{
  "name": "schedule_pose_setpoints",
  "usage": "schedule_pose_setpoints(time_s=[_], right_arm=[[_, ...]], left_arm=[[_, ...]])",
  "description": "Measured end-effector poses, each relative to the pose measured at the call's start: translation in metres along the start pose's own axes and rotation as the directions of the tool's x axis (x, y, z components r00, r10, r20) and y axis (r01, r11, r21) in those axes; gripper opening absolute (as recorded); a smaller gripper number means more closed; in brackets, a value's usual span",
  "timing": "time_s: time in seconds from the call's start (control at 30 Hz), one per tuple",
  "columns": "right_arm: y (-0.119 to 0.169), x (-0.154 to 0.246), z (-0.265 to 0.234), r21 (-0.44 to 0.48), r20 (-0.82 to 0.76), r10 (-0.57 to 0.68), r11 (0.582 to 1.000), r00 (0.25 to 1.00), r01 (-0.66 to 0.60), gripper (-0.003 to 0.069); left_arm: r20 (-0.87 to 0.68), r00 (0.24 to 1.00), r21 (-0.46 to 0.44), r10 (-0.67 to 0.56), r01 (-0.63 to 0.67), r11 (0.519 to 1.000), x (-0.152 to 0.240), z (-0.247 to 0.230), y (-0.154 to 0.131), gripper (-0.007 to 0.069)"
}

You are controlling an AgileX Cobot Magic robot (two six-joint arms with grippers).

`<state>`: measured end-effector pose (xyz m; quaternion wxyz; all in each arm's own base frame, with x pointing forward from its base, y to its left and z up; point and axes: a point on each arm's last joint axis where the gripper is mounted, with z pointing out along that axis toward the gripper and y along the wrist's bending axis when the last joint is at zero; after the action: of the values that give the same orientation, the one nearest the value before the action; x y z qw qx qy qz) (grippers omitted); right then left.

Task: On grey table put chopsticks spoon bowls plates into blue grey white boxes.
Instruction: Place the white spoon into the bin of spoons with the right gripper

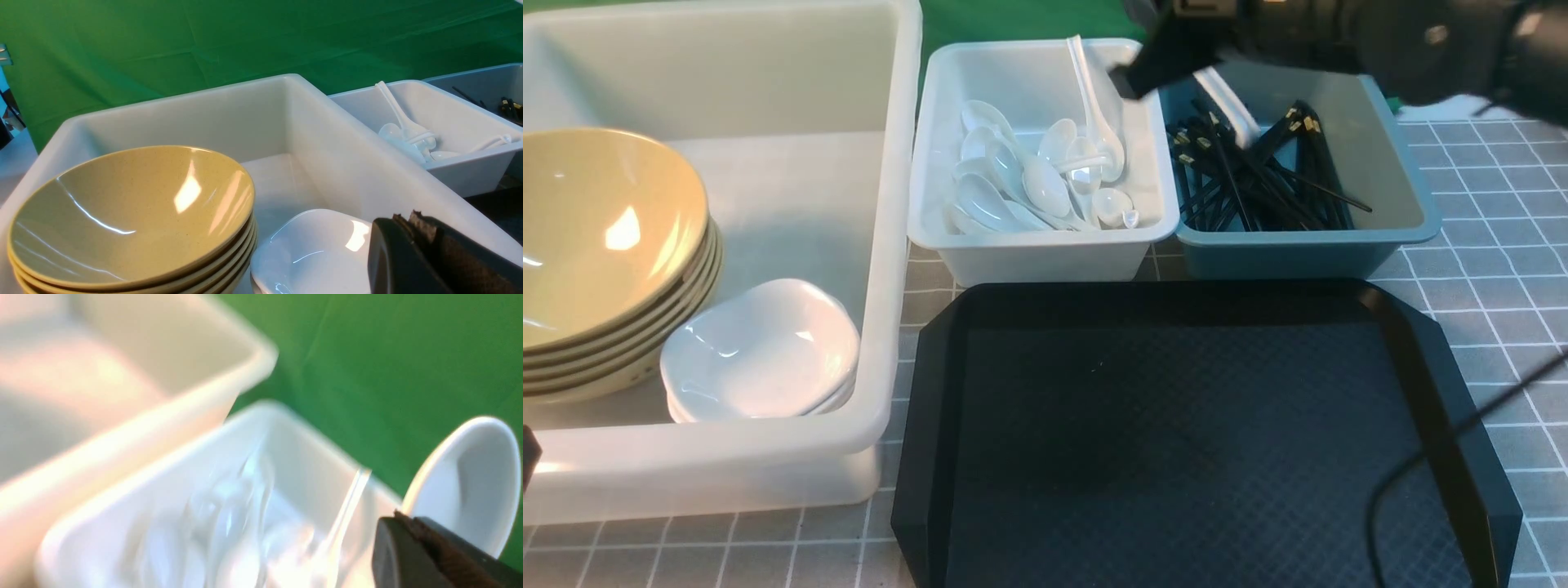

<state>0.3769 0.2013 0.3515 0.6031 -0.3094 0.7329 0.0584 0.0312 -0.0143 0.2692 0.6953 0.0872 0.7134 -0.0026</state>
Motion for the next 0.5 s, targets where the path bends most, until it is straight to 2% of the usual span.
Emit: schedule_pose_setpoints(time_s=[0.03,0.17,0.27,0.33,0.4,0.5], right_arm=[[0.000,0.003,0.017,0.016,0.042,0.029,0.999,0.999,-0.030,0.0040],[0.004,0.016,0.046,0.015,0.034,0.061,0.998,0.998,-0.062,0.0069],[0.007,0.024,0.065,-0.008,-0.040,0.094,0.996,0.995,-0.094,0.0180],[0.006,0.020,0.062,-0.031,-0.113,0.100,0.994,0.989,-0.105,0.0258],[0.004,0.010,0.053,-0.052,-0.176,0.096,0.993,0.980,-0.106,0.0302],[-0.004,-0.020,0.011,-0.094,-0.285,0.050,0.992,0.957,-0.080,0.0305]], left_arm=[[0.000,1.000,0.000,0.000,0.000,1.000,0.000,0.000,0.000,-0.0008],[0.000,1.000,0.000,0.000,0.000,1.000,0.000,0.000,0.000,-0.0008],[0.000,1.000,0.000,0.000,0.000,1.000,0.000,0.000,0.000,-0.0008],[-0.001,1.000,0.001,0.000,0.000,1.000,0.000,0.000,0.000,-0.0008],[-0.002,1.000,0.001,0.000,0.000,1.000,0.000,0.000,0.000,-0.0008],[-0.003,1.000,0.001,0.000,0.000,1.000,0.000,0.000,0.000,-0.0008]])
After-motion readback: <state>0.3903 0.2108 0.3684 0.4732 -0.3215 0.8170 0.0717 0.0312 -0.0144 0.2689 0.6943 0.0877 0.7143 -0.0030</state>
